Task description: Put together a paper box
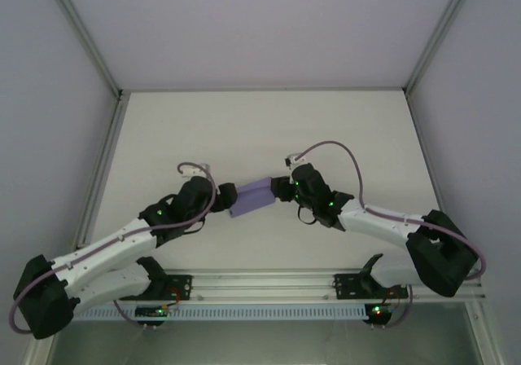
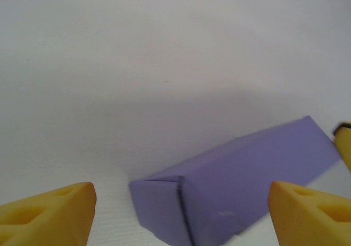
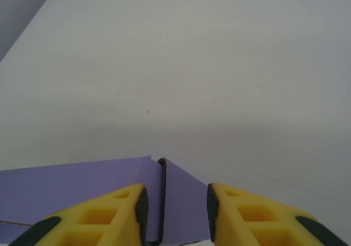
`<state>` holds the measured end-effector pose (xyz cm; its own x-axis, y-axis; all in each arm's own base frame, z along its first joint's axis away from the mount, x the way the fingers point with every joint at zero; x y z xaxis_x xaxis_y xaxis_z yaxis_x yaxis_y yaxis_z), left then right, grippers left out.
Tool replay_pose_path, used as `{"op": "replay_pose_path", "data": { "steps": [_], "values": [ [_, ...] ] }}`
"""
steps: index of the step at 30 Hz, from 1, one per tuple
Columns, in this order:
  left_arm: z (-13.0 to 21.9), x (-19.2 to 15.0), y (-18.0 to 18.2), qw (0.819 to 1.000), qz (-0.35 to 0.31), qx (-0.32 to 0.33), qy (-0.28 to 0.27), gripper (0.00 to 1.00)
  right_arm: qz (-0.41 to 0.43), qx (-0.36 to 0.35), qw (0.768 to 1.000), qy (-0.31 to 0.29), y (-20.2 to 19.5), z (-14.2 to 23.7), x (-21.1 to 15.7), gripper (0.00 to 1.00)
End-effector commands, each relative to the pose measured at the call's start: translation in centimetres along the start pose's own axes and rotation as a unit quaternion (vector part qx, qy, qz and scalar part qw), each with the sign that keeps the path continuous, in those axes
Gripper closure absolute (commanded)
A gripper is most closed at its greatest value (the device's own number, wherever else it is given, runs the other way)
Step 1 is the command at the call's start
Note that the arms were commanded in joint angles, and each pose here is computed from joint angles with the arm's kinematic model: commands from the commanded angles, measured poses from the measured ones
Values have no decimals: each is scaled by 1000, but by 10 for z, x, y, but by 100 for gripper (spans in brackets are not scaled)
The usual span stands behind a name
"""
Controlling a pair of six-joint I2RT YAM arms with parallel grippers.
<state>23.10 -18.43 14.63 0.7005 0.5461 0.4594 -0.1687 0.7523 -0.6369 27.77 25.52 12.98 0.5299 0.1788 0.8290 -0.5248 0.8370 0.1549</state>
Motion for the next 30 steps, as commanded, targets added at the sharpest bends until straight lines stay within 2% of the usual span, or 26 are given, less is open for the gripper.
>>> {"op": "replay_pose_path", "data": {
  "steps": [1,6,13,16,20,22,25,28,30],
  "values": [
    [-5,-16,6,998,42,-16,53,24,28,-29,987,156,-15,0,-87,64],
    [-6,-22,6,997,42,-36,61,27,28,-26,987,153,-13,0,-87,64],
    [-22,-32,44,995,79,-43,41,42,24,-19,986,163,-11,-1,-93,64],
    [-31,-39,54,991,103,-64,49,50,13,-17,984,175,-11,-2,-100,64],
    [-37,-48,59,991,97,-70,63,59,8,-20,984,177,-13,-3,-103,64],
    [-39,-54,64,990,98,-71,69,59,7,-20,984,175,-13,-4,-103,64],
    [-43,-63,76,990,95,-55,83,68,10,-18,984,175,-13,-4,-104,64],
    [-47,-69,86,991,94,-46,87,83,11,-19,984,175,-15,-5,-108,64],
    [-49,-72,92,992,80,-44,86,90,10,-17,984,175,-16,-6,-110,64]
  ]
}}
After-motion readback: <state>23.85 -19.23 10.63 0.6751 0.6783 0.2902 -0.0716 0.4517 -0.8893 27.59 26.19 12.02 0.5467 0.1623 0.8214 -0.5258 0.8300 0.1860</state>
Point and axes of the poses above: each hand's point on the last joint's axis, 136 mm out from that joint toward the fingers, its own z axis back along the fingers, its own y axis along the line the jaws close on, x = y × z, the point moved 1 cm from there along z, back along the fingers, and after that the axes turned 15 degrees about z, right-handed, at the moved point
